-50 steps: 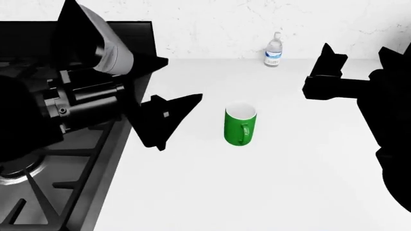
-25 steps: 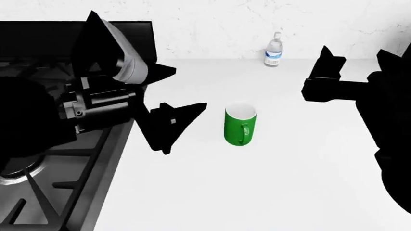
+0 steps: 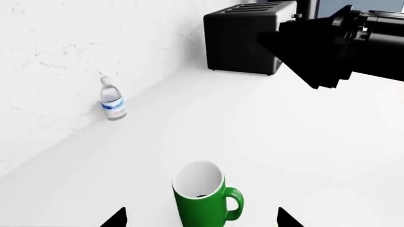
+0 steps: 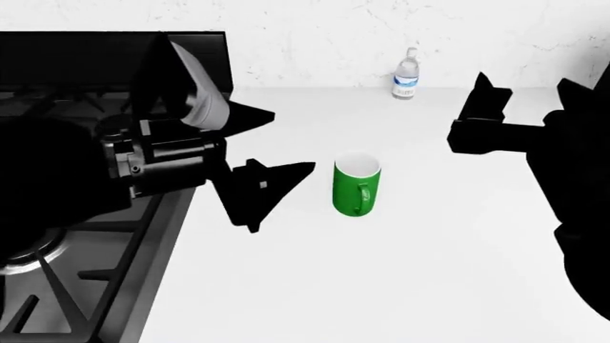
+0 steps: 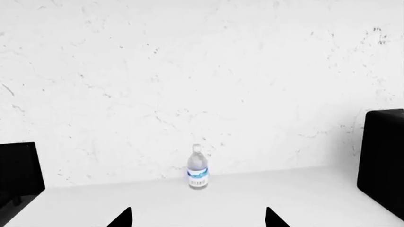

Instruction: A wet mug is on the counter and needs to be dried. Pick it up and place it upside down in the open cabinet.

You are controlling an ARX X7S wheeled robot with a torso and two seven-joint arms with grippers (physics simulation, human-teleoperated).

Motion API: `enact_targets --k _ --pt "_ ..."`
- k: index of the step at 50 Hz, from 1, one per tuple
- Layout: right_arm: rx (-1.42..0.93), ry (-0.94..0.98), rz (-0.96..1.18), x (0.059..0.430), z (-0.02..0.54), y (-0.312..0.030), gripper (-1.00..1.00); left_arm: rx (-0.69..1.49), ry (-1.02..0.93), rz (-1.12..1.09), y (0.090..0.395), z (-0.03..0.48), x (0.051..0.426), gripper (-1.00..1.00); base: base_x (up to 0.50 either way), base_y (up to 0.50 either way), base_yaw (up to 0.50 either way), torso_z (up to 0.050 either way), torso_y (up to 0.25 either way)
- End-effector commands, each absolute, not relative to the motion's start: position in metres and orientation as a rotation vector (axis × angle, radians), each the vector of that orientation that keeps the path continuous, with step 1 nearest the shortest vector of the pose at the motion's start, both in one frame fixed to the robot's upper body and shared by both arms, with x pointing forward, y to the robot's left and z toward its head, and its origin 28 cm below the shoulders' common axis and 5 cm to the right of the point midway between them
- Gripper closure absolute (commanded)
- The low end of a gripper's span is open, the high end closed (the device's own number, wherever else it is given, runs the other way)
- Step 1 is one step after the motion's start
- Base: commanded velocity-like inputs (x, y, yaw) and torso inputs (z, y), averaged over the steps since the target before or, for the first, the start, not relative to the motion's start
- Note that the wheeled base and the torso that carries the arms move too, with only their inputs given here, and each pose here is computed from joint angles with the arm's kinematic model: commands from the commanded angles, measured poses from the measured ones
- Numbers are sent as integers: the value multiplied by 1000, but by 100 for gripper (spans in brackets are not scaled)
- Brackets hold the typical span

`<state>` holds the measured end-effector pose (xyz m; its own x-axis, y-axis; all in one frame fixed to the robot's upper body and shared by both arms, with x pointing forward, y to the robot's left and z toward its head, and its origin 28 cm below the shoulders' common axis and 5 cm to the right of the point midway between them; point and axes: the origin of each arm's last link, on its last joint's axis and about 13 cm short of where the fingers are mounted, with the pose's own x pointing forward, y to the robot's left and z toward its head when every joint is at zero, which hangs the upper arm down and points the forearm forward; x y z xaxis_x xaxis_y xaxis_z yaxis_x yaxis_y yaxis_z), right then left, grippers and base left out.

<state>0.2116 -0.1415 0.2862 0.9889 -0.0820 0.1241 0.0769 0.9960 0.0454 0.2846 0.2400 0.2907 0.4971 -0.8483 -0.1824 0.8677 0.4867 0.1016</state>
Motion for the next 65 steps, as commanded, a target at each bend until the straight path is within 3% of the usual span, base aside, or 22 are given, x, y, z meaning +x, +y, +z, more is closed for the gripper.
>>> enact_targets --k 1,65 --pt "46 -116 -85 213 283 -142 -100 170 129 -1066 239 282 295 -100 0 0 0 0 0" --pt "64 -101 -90 213 276 -144 -100 200 199 -1174 215 260 315 -100 0 0 0 0 0"
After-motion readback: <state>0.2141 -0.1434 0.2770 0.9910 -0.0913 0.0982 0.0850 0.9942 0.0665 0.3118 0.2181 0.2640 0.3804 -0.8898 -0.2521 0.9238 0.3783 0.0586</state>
